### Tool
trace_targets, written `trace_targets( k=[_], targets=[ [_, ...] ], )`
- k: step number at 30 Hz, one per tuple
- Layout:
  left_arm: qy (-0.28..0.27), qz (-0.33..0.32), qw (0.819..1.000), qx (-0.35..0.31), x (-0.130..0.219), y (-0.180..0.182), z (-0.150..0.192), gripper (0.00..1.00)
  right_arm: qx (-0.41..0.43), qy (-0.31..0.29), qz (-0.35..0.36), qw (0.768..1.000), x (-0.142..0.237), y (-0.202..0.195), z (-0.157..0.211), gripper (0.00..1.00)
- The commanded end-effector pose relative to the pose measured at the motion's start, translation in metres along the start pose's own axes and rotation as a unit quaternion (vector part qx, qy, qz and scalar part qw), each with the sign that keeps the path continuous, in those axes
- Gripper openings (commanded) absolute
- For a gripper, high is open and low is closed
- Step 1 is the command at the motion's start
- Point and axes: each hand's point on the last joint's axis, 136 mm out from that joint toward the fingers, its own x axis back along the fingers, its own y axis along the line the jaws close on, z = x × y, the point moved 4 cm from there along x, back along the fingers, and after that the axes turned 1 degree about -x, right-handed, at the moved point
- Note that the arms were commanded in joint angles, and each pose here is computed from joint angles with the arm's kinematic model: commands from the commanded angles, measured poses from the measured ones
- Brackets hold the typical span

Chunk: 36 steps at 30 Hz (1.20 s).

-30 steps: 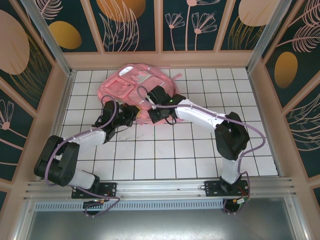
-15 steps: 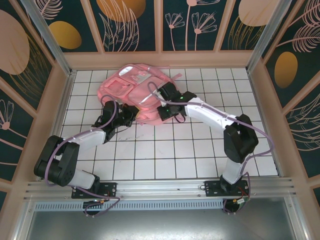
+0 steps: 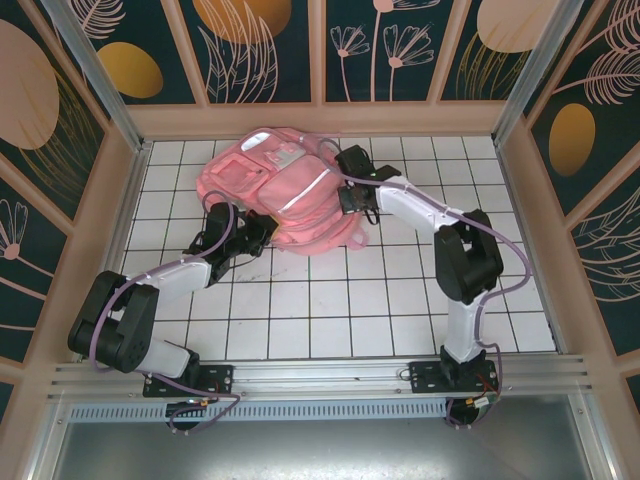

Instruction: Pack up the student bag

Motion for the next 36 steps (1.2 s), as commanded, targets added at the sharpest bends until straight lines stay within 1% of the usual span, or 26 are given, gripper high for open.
trace_targets(
  k=[1,5,8,9,10,12,14,16,18,20,22,25,28,32,36],
  targets=[
    [-0.024,-0.004,0.999,-0.031,0.004,-0.005,-0.013,0.00,-0.011,-0.001,0.057,0.998,0.006,-0.029,-0.005,0.00],
    [-0.025,-0.022,0.998,-0.056,-0.002,-0.009,-0.019,0.00,-0.004,0.018,0.038,0.999,0.023,-0.025,0.019,0.00],
    [-0.041,-0.046,0.996,-0.067,-0.007,-0.007,-0.027,0.00,0.010,0.026,-0.002,1.000,0.045,-0.006,0.041,0.00],
    [-0.048,-0.054,0.995,-0.068,-0.007,-0.006,-0.031,0.04,0.015,0.026,-0.022,0.999,0.054,0.002,0.048,0.00],
    [-0.056,-0.063,0.994,-0.068,-0.007,-0.003,-0.035,0.10,0.018,0.024,-0.040,0.999,0.062,0.010,0.051,0.00],
    [-0.077,-0.082,0.991,-0.066,-0.002,0.001,-0.043,0.30,0.024,0.017,-0.075,0.997,0.078,0.025,0.056,0.00],
    [-0.095,-0.101,0.988,-0.068,0.007,0.004,-0.047,0.48,0.028,0.008,-0.114,0.993,0.091,0.041,0.056,0.00],
    [-0.114,-0.125,0.983,-0.071,0.018,0.006,-0.050,0.57,0.037,-0.001,-0.147,0.988,0.101,0.058,0.055,0.00],
    [-0.124,-0.150,0.978,-0.069,0.031,0.012,-0.048,0.64,0.044,-0.013,-0.164,0.985,0.107,0.072,0.050,0.00],
    [-0.132,-0.167,0.975,-0.065,0.045,0.015,-0.045,0.66,0.049,-0.019,-0.197,0.979,0.110,0.089,0.047,0.00],
    [-0.130,-0.169,0.976,-0.053,0.056,0.019,-0.039,0.66,0.056,-0.027,-0.225,0.972,0.112,0.105,0.042,0.00],
    [-0.109,-0.141,0.983,-0.032,0.063,0.019,-0.025,0.66,0.071,-0.030,-0.266,0.961,0.113,0.132,0.039,0.00],
    [-0.082,-0.104,0.991,-0.002,0.066,0.021,-0.011,0.64,0.074,-0.031,-0.304,0.949,0.112,0.154,0.035,0.00],
    [-0.064,-0.066,0.995,0.031,0.068,0.018,0.001,0.62,0.083,-0.029,-0.326,0.941,0.110,0.173,0.033,0.00],
    [-0.037,-0.039,0.998,0.039,0.059,0.008,0.014,0.61,0.083,-0.021,-0.321,0.943,0.104,0.173,0.039,0.00]
  ],
)
